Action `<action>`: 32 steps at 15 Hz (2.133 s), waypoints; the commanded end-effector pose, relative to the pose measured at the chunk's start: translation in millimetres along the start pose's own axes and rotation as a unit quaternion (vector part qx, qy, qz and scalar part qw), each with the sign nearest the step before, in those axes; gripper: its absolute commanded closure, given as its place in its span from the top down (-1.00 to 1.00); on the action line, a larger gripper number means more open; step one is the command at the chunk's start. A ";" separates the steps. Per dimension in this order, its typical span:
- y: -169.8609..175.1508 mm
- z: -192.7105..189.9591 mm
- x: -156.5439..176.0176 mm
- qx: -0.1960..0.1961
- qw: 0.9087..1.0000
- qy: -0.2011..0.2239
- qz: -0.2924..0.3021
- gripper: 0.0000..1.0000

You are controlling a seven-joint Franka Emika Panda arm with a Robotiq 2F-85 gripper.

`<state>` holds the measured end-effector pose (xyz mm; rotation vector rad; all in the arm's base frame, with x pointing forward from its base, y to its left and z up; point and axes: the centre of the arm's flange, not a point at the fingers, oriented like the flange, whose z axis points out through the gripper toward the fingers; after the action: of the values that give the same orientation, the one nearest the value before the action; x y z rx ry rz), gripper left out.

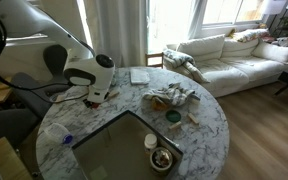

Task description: Turn the clear small jar with the red lid the right way up on the table, pick up the wooden block and put it on the clear small jar with a red lid

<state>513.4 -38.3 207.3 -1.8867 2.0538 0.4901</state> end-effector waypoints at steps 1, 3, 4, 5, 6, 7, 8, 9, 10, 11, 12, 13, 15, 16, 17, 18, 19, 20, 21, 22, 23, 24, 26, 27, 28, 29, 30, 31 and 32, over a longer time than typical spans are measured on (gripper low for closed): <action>-4.1 -14.4 -33.0 -0.060 0.994 0.080 -0.030 -0.46; -7.2 -11.8 -44.3 -0.090 0.986 0.130 -0.044 -0.46; -9.0 -8.4 -47.0 -0.104 0.981 0.156 -0.052 -0.46; -10.4 -6.3 -49.7 -0.117 0.975 0.181 -0.061 -0.46; -11.8 -6.1 -52.4 -0.129 0.967 0.208 -0.070 -0.46; -11.8 -4.5 -53.5 -0.142 0.959 0.232 -0.080 -0.46; -12.1 -4.9 -55.4 -0.153 0.950 0.256 -0.092 -0.46; -12.6 -5.2 -56.6 -0.164 0.940 0.279 -0.105 -0.46; -12.4 -4.7 -58.6 -0.172 0.930 0.302 -0.119 -0.46; -13.1 -4.3 -60.1 -0.178 0.919 0.324 -0.135 -0.46; -13.7 -3.6 -62.9 -0.179 0.908 0.347 -0.151 -0.46; -14.8 -1.8 -65.0 -0.175 0.897 0.367 -0.172 -0.46; -19.6 8.2 -74.2 -0.164 0.875 0.399 -0.218 -0.46; -20.1 11.4 -78.9 -0.156 0.867 0.406 -0.244 -0.46; -20.8 15.3 -82.4 -0.149 0.859 0.411 -0.267 -0.46; -21.8 17.1 -87.0 -0.140 0.853 0.414 -0.285 -0.46; -22.1 20.9 -89.8 -0.131 0.850 0.412 -0.300 -0.46; -22.9 23.9 -92.0 -0.122 0.845 0.417 -0.312 -0.46; -24.0 26.5 -93.0 -0.115 0.842 0.418 -0.322 -0.46; -24.9 30.1 -92.1 -0.111 0.837 0.423 -0.329 -0.46; -25.7 33.8 -90.5 -0.110 0.832 0.428 -0.334 -0.46; -26.2 36.3 -90.5 -0.106 0.830 0.429 -0.340 -0.46; -27.0 42.8 -90.7 -0.102 0.825 0.431 -0.350 -0.46; -27.7 45.9 -91.7 -0.100 0.823 0.432 -0.355 -0.46; -27.8 48.5 -92.6 -0.097 0.821 0.432 -0.360 -0.46; -28.0 49.3 -94.5 -0.094 0.822 0.430 -0.362 -0.02; -28.0 49.8 -95.9 -0.092 0.822 0.429 -0.364 0.54; -27.6 49.8 -97.4 -0.093 0.822 0.427 -0.365 0.57; -27.4 49.3 -99.2 -0.093 0.824 0.423 -0.367 0.68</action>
<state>553.4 65.8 209.4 -3.1714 1.4288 -0.4298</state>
